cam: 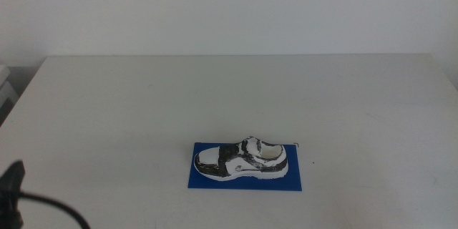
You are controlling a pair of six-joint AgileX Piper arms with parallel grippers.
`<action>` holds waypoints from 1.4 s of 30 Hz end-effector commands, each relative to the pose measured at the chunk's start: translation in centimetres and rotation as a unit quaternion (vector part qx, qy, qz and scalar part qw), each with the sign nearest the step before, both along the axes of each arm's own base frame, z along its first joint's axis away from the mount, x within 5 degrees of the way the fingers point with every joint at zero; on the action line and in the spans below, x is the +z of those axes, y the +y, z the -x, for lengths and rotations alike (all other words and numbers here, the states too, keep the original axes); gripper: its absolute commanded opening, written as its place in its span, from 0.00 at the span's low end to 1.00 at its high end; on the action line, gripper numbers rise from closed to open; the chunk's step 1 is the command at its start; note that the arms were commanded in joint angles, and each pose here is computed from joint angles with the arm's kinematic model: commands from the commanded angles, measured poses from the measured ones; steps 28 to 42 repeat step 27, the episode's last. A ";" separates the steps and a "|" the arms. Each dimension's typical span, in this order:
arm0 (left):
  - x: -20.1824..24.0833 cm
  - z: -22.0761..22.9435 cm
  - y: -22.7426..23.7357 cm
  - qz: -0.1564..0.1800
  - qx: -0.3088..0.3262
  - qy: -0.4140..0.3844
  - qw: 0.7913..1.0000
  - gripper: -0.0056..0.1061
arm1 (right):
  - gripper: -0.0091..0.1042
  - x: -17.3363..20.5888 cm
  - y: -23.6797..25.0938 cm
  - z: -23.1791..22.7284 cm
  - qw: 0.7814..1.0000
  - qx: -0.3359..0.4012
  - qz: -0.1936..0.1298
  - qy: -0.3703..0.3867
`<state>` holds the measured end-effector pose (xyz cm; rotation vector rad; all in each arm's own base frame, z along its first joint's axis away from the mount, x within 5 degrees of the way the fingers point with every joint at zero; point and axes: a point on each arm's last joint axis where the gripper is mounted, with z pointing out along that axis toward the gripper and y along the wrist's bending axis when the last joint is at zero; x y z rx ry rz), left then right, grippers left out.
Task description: Use one arm to grab the shoe from the table and place it on the mat.
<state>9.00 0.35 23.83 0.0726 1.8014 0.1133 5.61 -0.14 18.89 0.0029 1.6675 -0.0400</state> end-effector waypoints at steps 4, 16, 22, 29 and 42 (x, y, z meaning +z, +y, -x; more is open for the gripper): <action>-0.9 1.0 -0.2 0.016 -0.006 -0.074 0.997 0.84 | 0.67 1.2 -0.1 0.2 0.998 -0.004 0.012 -0.054; -3.7 3.4 -0.2 0.027 -0.004 -0.141 0.990 0.84 | 0.67 1.2 -0.1 0.2 0.998 -0.004 0.012 -0.054; -4.0 3.5 -0.2 0.030 -0.001 -0.126 0.992 0.84 | 0.67 1.2 -0.1 0.2 0.998 -0.004 0.012 -0.054; -4.0 3.5 -0.2 0.030 -0.001 -0.125 0.992 0.84 | 0.67 1.2 -0.1 0.2 0.998 -0.004 0.012 -0.054; -4.0 3.5 -0.2 0.030 -0.001 -0.125 0.992 0.84 | 0.67 1.2 -0.1 0.2 0.998 -0.004 0.012 -0.054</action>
